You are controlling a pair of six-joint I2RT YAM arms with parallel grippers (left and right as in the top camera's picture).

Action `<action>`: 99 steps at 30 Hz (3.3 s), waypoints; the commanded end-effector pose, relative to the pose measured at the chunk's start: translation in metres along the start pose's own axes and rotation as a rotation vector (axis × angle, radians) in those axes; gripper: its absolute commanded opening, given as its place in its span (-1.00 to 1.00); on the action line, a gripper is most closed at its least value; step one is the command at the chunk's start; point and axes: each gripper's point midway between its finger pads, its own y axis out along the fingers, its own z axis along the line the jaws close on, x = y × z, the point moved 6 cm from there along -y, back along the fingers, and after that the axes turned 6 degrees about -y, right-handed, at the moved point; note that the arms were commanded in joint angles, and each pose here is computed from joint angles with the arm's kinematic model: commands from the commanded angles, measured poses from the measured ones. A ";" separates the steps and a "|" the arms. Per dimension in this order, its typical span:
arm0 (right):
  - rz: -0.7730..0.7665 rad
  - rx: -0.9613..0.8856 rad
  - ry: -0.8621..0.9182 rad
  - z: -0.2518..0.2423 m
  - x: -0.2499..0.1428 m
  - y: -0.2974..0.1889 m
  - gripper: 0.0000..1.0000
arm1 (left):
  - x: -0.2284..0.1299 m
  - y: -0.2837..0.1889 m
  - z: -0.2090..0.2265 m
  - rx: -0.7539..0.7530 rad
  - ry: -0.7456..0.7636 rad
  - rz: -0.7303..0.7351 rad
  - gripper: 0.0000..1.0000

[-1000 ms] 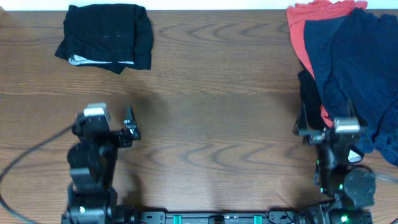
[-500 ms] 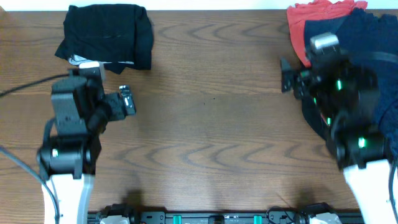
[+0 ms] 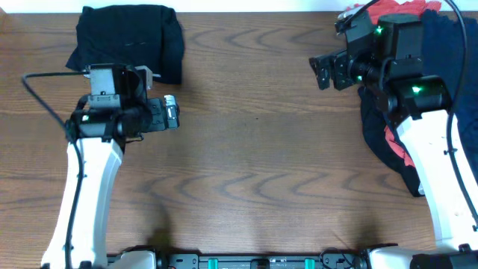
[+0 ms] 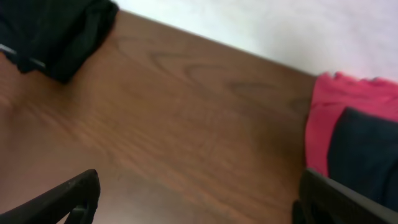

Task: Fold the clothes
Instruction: 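Reach the right gripper into the clothes pile and grasp the navy pants, then pull the navy pants out of the pile toward the table center with right gripper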

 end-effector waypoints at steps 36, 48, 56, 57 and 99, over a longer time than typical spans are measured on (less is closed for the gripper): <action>0.525 -0.450 0.743 -0.198 -0.198 0.054 -0.10 | -0.009 0.031 -0.100 0.044 0.242 -0.070 0.96; 0.595 -0.441 0.818 -0.193 -0.222 0.077 -0.38 | -0.011 0.037 -0.098 0.054 0.243 -0.050 0.97; 0.596 -0.440 0.822 -0.192 -0.224 0.080 -0.95 | -0.011 0.037 -0.098 0.054 0.243 -0.050 0.97; 0.591 -0.436 0.822 -0.192 -0.222 0.080 -0.97 | -0.011 0.037 -0.098 0.054 0.243 -0.050 0.97; 0.109 0.336 0.018 0.182 0.051 0.091 -0.98 | 0.029 -0.082 -0.002 0.156 -0.048 -0.365 0.96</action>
